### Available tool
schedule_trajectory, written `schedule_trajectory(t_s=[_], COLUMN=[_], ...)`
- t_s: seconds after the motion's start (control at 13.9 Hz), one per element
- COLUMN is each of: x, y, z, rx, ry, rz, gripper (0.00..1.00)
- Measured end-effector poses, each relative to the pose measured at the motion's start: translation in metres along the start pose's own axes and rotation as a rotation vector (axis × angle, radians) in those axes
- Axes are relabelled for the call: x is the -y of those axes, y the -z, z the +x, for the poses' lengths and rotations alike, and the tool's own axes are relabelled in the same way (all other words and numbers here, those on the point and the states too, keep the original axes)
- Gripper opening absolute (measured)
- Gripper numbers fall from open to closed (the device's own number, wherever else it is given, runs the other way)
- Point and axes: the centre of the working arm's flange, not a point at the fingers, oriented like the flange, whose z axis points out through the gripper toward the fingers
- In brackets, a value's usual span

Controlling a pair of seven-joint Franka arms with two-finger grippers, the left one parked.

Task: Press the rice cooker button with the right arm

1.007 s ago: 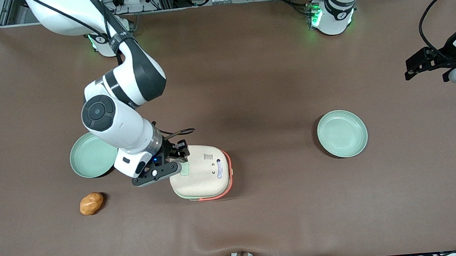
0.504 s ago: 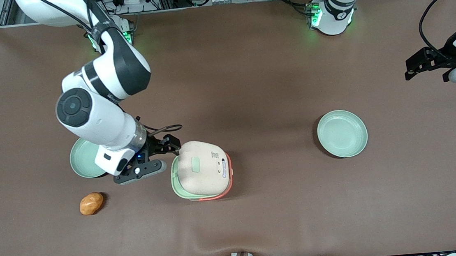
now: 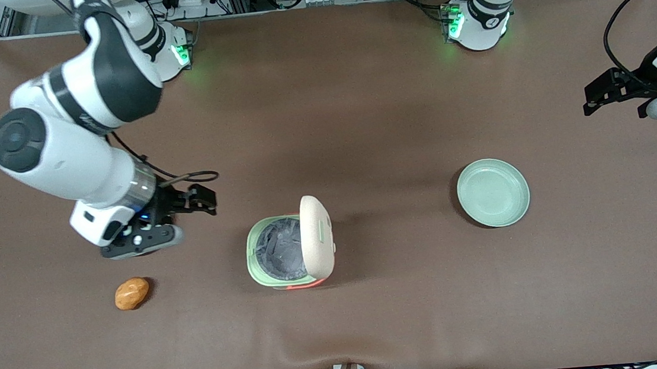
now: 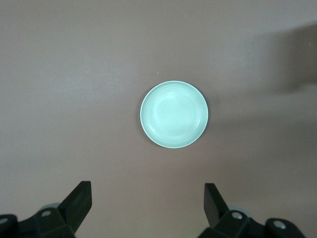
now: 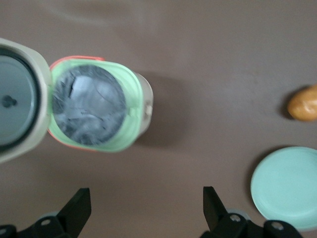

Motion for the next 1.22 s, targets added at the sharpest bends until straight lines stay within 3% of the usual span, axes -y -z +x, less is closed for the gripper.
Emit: schedule_trajectory(t_s=[0.22, 0.58, 0.86, 1.22], x=[-0.032, -0.101, -0.16, -0.196], y=[0.034, 0.088, 0.11, 0.113], z=[-0.024, -0.05, -0.075, -0.084], rx=[0.081, 0.056, 0.094, 0.105], ry=[-0.036, -0.137, -0.223, -0.18], rz=[0.002, -0.018, -0.057, -0.135], gripper=[1.0, 1.0, 1.0, 1.0])
